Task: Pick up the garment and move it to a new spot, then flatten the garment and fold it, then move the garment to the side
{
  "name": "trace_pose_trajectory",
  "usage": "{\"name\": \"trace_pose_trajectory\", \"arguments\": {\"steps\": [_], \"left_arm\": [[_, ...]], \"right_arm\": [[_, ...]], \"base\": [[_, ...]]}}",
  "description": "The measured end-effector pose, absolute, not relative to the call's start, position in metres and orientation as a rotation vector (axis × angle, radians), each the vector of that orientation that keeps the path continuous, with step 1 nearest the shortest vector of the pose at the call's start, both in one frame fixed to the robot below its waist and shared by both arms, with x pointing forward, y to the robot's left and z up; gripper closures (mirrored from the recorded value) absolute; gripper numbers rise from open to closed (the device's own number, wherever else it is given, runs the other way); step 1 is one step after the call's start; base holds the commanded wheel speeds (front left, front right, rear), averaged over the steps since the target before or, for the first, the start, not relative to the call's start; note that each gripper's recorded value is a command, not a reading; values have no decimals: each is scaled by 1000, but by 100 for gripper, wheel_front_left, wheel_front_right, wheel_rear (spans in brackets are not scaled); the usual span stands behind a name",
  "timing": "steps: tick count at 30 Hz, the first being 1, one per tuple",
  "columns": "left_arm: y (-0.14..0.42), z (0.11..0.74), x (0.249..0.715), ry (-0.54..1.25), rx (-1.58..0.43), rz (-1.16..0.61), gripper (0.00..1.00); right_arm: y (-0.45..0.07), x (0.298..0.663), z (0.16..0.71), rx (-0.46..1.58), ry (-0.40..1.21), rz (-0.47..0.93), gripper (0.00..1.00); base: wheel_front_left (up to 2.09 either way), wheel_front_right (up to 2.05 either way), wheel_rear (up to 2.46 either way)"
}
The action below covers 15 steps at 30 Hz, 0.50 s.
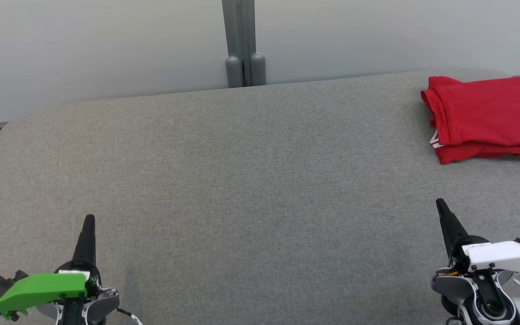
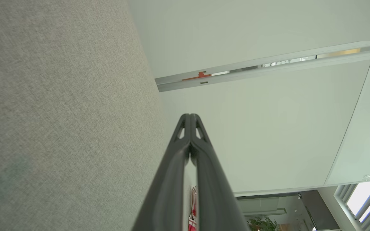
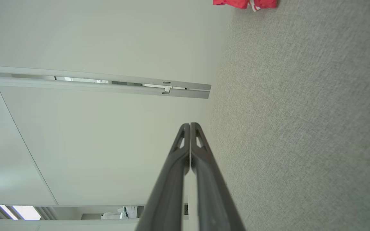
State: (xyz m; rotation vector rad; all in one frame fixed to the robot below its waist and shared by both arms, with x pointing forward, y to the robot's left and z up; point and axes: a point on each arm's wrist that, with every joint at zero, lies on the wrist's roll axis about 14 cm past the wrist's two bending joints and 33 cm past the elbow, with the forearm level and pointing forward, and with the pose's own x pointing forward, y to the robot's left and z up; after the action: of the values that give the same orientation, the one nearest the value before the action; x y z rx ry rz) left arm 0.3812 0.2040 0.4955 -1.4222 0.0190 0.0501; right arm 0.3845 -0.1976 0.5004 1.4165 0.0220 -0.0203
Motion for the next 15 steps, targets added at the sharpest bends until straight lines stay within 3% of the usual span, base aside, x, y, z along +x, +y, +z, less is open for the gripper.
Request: {"name": "trace_pose_trajectory", "arguments": {"steps": [15], "left_arm": [[201,500,385,16,-1526,22,100]], "right_arm": [[-199,387,503,1525,12,-12,100]], "base": [[0,0,0]]}}
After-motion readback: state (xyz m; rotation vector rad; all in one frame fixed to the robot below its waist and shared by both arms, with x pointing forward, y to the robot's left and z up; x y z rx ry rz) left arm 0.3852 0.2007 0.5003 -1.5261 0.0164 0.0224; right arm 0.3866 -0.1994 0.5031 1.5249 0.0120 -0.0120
